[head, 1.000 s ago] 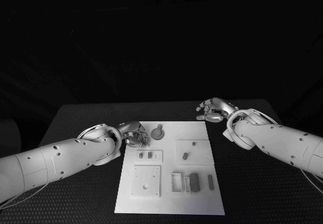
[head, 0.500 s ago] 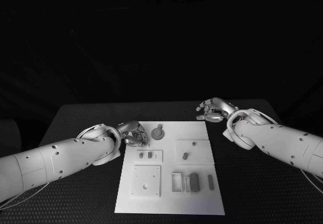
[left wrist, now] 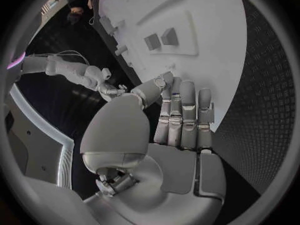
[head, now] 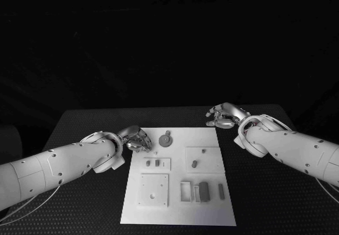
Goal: Assemble the parts on the task board
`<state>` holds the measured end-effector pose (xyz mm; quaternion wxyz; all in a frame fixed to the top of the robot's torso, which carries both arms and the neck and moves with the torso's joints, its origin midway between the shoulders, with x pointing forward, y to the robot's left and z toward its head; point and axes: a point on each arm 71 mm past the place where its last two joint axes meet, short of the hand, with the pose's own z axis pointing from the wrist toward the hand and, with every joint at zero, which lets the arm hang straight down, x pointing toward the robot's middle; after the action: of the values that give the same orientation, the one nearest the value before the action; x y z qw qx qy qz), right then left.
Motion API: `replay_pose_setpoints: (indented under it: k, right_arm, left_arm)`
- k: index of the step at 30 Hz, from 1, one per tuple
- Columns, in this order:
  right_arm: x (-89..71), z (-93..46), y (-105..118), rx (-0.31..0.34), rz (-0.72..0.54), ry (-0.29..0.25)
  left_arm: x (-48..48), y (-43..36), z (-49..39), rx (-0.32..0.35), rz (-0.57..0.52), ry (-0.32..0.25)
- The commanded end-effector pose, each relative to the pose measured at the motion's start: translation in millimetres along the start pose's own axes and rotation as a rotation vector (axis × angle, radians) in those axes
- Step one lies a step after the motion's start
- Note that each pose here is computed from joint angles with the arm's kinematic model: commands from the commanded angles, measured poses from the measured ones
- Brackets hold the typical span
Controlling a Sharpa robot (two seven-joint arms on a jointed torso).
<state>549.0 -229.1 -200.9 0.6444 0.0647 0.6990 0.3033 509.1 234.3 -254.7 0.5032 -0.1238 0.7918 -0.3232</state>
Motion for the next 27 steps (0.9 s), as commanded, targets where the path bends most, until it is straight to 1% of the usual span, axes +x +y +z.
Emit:
replay_pose_setpoints:
  k: [1,11,15,17,21,23,25,27]
  right_arm:
    - [1.0,-0.1,0.9,-0.009,-0.001,0.011]
    - [1.1,-0.1,1.2,-0.01,0.0,0.011]
    - [1.2,-0.1,1.5,-0.01,0.0,0.012]
    - [1.2,-0.1,1.6,-0.01,0.0,0.012]
    - [1.0,-0.2,1.1,-0.009,0.0,0.011]
    - [0.8,-0.3,1.0,-0.009,0.0,0.011]
    - [0.7,-0.5,0.8,-0.009,-0.001,0.01]
    - [0.5,-0.7,0.6,-0.009,-0.001,0.01]
  left_arm:
    - [0.7,3.5,-0.5,-0.025,-0.122,0.034]
    - [5.2,7.9,0.6,-0.075,-0.297,0.1]
    - [6.6,8.1,2.3,-0.085,-0.359,0.111]
    - [6.9,8.5,2.9,-0.089,-0.373,0.112]
    - [5.8,9.6,3.4,-0.09,-0.372,0.102]
    - [3.5,11.0,3.5,-0.09,-0.358,0.081]
    - [-0.5,13.5,3.1,-0.09,-0.35,0.043]
    - [-3.7,16.1,1.7,-0.089,-0.349,0.024]
